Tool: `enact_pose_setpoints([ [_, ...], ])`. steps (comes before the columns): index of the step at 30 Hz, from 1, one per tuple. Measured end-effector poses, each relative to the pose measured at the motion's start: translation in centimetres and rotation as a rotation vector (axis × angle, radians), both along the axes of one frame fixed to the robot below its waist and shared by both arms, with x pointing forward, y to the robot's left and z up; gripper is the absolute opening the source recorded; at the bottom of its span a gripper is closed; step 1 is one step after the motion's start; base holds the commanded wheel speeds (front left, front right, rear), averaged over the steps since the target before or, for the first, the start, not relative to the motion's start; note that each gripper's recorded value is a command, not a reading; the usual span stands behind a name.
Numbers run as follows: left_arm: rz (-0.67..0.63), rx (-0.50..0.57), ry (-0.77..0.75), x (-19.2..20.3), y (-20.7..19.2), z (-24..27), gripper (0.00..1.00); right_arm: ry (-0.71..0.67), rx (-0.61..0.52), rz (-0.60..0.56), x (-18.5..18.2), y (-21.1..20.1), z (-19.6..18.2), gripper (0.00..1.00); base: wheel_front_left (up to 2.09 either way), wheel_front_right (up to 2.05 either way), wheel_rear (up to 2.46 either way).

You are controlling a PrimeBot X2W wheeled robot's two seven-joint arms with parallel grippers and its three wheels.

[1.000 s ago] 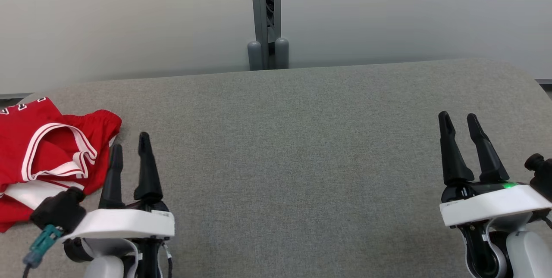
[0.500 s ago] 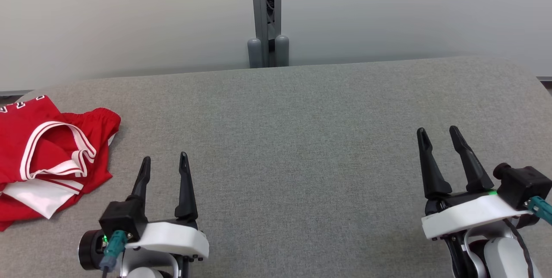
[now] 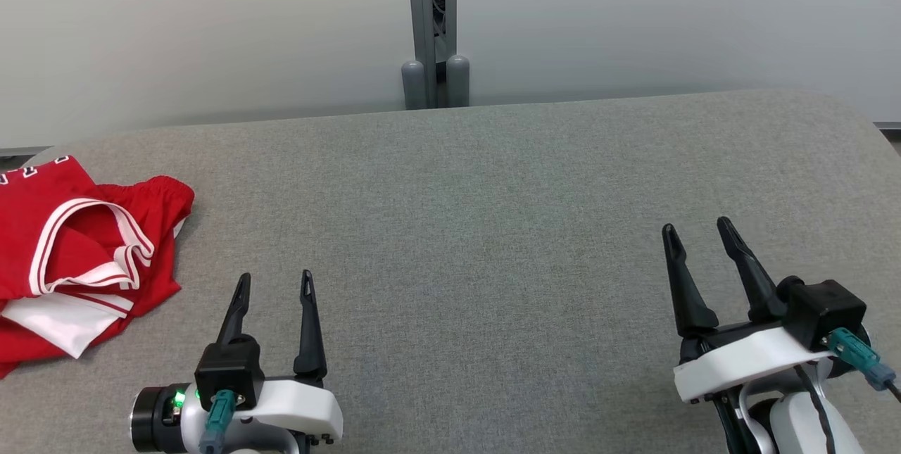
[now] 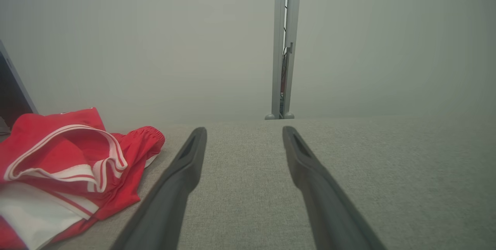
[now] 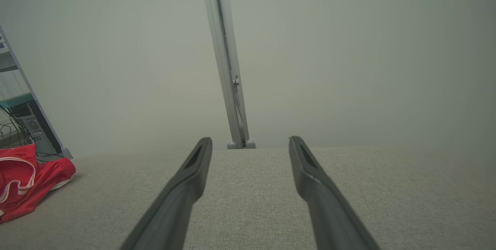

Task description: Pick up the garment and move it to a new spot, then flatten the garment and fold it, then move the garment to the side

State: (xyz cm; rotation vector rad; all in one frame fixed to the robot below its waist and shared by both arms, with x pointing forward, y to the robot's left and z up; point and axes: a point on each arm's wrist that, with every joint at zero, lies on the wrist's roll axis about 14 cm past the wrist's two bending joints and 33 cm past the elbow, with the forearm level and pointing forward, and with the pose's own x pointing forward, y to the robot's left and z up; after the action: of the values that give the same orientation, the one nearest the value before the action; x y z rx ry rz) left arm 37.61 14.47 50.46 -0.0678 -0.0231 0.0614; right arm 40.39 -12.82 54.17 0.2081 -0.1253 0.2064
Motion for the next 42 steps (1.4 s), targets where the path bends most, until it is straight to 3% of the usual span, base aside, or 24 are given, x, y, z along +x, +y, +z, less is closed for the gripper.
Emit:
enact_pose_setpoints([
  [14,0.007,0.032,-0.036,0.0,0.1,0.5,1.0,-0.01,-0.036,0.033,0.0,1.2,-0.4,1.0,0.0,0.0,0.0],
  [33,0.0,0.167,-0.067,-0.8,-0.1,0.4,1.0,-0.057,-0.137,0.074,-0.3,2.6,-0.4,1.0,0.0,0.0,0.0],
  [42,-0.009,0.164,-0.058,-0.8,-0.2,0.1,1.0,-0.051,-0.133,0.066,-0.2,2.3,-0.5,1.0,0.0,0.0,0.0],
])
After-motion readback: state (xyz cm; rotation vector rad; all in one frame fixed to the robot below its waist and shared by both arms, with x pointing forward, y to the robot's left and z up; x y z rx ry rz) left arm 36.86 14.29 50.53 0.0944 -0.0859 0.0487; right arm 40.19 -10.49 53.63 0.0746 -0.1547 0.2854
